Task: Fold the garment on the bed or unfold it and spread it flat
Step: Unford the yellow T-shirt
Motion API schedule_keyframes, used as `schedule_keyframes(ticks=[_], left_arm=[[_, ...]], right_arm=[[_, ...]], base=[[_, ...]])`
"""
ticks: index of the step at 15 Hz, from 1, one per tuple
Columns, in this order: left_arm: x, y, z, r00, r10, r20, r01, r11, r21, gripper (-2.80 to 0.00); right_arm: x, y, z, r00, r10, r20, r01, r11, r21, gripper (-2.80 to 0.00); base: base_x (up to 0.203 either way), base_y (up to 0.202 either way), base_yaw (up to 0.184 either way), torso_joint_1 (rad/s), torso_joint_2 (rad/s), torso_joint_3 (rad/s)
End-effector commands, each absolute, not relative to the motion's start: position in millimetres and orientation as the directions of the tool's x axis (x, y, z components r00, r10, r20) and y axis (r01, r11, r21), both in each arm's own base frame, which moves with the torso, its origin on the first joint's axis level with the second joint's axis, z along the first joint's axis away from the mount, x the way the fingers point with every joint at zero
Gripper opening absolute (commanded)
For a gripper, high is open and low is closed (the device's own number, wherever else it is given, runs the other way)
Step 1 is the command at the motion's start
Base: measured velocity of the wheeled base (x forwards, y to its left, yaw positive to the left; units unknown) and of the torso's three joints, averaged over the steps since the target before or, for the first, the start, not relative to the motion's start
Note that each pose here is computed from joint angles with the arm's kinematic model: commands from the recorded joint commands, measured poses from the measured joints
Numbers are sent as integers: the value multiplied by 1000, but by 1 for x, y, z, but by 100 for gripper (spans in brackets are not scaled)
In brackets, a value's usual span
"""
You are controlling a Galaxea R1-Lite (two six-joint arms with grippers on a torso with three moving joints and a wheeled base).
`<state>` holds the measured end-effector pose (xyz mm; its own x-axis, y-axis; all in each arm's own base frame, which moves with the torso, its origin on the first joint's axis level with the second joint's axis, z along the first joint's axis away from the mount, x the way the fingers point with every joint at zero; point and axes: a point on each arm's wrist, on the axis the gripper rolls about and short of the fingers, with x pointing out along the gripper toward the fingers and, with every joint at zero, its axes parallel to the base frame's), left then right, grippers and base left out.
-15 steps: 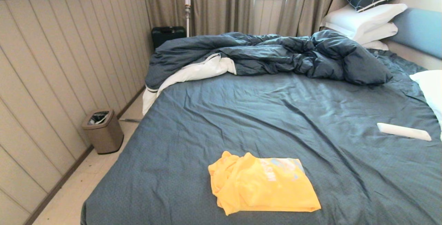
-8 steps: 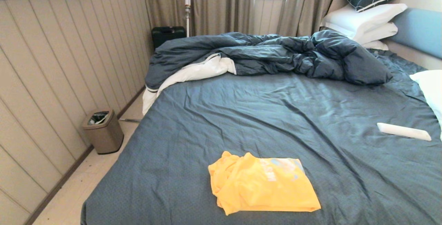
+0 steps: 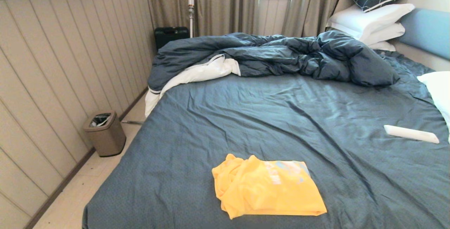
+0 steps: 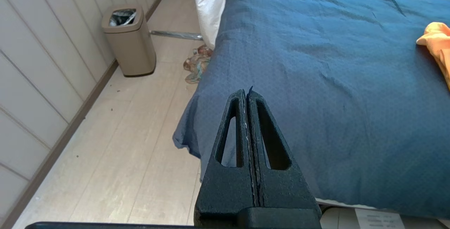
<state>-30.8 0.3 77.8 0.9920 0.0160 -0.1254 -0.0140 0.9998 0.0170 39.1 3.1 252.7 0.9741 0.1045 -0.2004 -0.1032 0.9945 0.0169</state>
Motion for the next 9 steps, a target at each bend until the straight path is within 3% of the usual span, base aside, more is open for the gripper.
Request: schedule_keyframes(ticks=[1,4,6,9], left_arm=[[-31,0,78,992,17,-127,-15,1000,17,-280],[-31,0,78,992,17,-128,-15,1000,19,-280],[-31,0,78,992,17,-127,-15,1000,19,-280],[-31,0,78,992,17,-127,-15,1000,19,-280]], right_arm=[[114,15,284,918,171,-358,-158,985,66,-280],[181,78,296,781,296,-549,-257,955,148,-280],[203,145,277,675,309,-671,-325,940,106,-280],[213,211,249,591,274,-759,-386,922,33,-280]], base=[[0,0,0,0,0,0],[0,0,0,0,0,0],[0,0,0,0,0,0],[0,0,0,0,0,0]])
